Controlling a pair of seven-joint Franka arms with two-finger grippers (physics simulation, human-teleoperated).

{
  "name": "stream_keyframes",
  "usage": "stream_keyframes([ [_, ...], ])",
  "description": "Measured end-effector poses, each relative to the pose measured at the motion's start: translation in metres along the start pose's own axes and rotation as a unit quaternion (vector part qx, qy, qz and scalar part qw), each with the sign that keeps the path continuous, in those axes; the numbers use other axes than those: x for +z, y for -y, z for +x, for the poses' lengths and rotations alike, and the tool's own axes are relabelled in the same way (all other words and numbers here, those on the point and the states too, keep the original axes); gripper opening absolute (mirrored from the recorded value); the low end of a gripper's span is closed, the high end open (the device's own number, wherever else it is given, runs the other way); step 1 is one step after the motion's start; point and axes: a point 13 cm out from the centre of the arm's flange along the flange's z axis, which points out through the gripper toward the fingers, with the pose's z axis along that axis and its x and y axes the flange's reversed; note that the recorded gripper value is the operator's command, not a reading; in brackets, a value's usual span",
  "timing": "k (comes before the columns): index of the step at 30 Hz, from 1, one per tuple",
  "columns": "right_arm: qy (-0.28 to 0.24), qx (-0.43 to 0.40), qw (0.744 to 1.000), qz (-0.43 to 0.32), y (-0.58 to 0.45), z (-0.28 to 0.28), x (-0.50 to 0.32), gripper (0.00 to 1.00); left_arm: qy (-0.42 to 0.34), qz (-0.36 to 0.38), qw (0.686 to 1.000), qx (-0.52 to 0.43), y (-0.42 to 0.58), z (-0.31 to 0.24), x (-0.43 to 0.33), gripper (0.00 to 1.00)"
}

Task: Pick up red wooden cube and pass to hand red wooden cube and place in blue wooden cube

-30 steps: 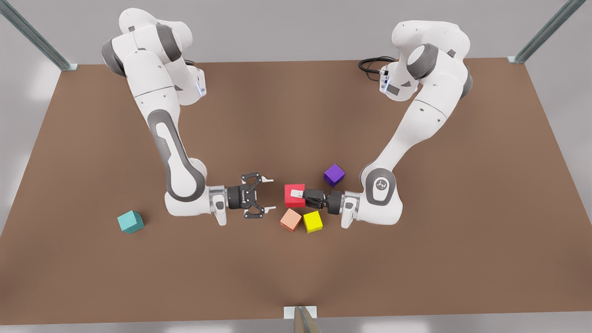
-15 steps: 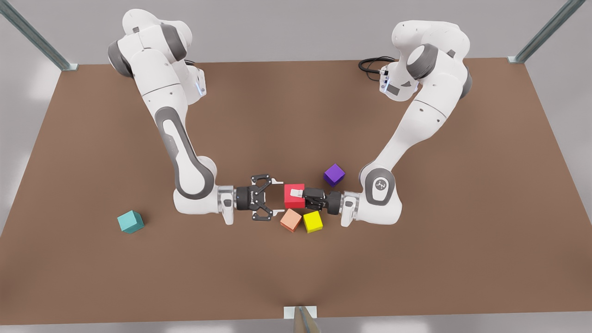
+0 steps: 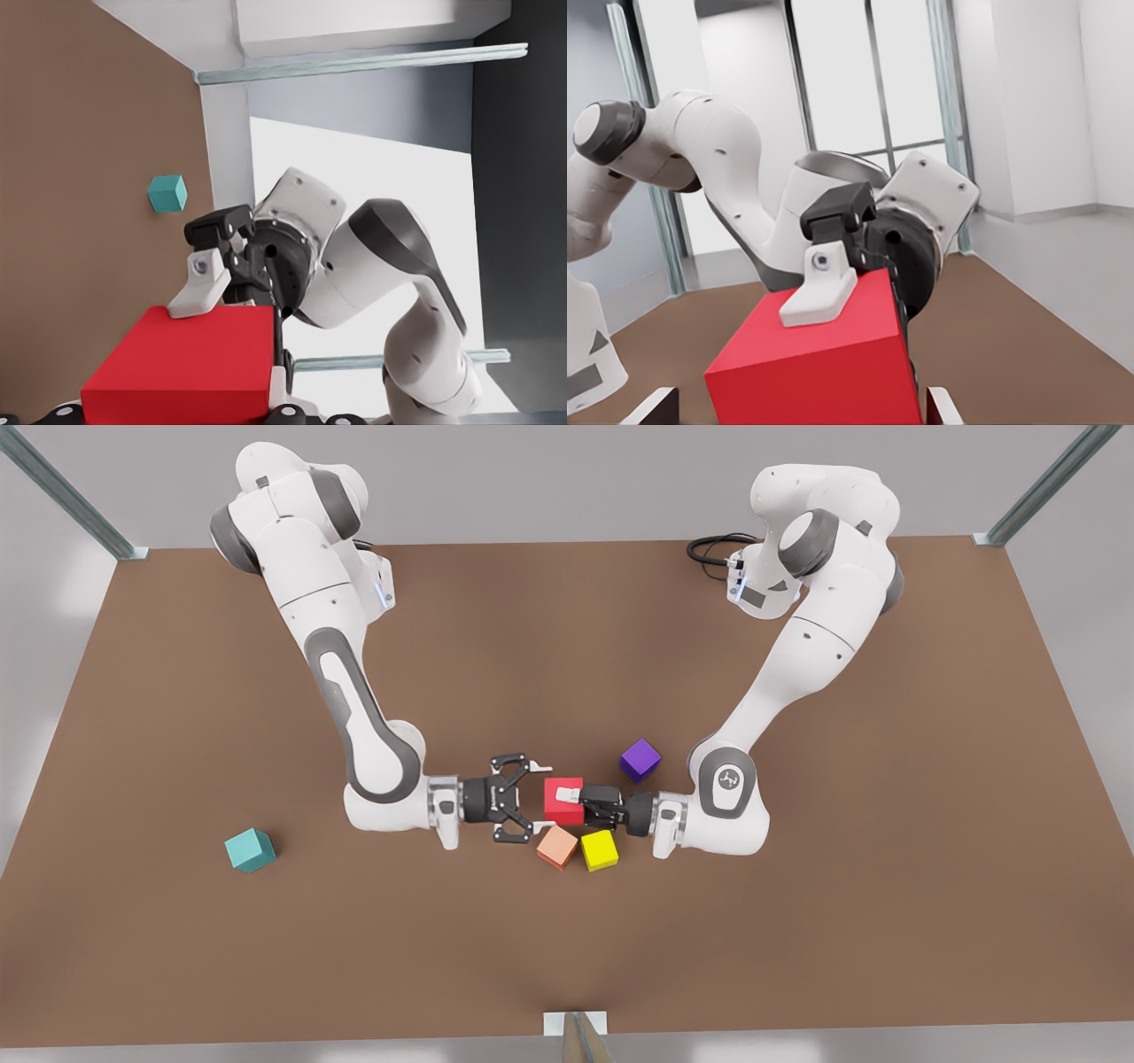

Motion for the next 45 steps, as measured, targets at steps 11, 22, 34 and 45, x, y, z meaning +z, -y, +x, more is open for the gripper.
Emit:
stream_keyframes([
  [11, 0.009, -0.003, 1.000, -0.001, 0.004, 0.003, 0.029, 0.54, 0.004, -0.005, 1.000, 0.004, -0.002, 0.002, 0.016, 0.69],
  [22, 0.005, -0.003, 1.000, 0.007, 0.010, 0.006, 0.022, 0.55, 0.020, -0.004, 1.000, 0.008, -0.004, -0.011, -0.016, 1.00],
  [34, -0.152, -0.003, 0.988, 0.030, 0.052, 0.049, -0.158, 0.57, -0.189, -0.482, 0.845, 0.135, 0.100, 0.032, -0.355, 1.00],
  [45, -0.624, 0.063, 0.778, 0.039, 0.020, 0.137, -0.414, 0.57, -0.172, -0.663, 0.725, -0.073, 0.117, 0.170, -0.473, 1.00],
])
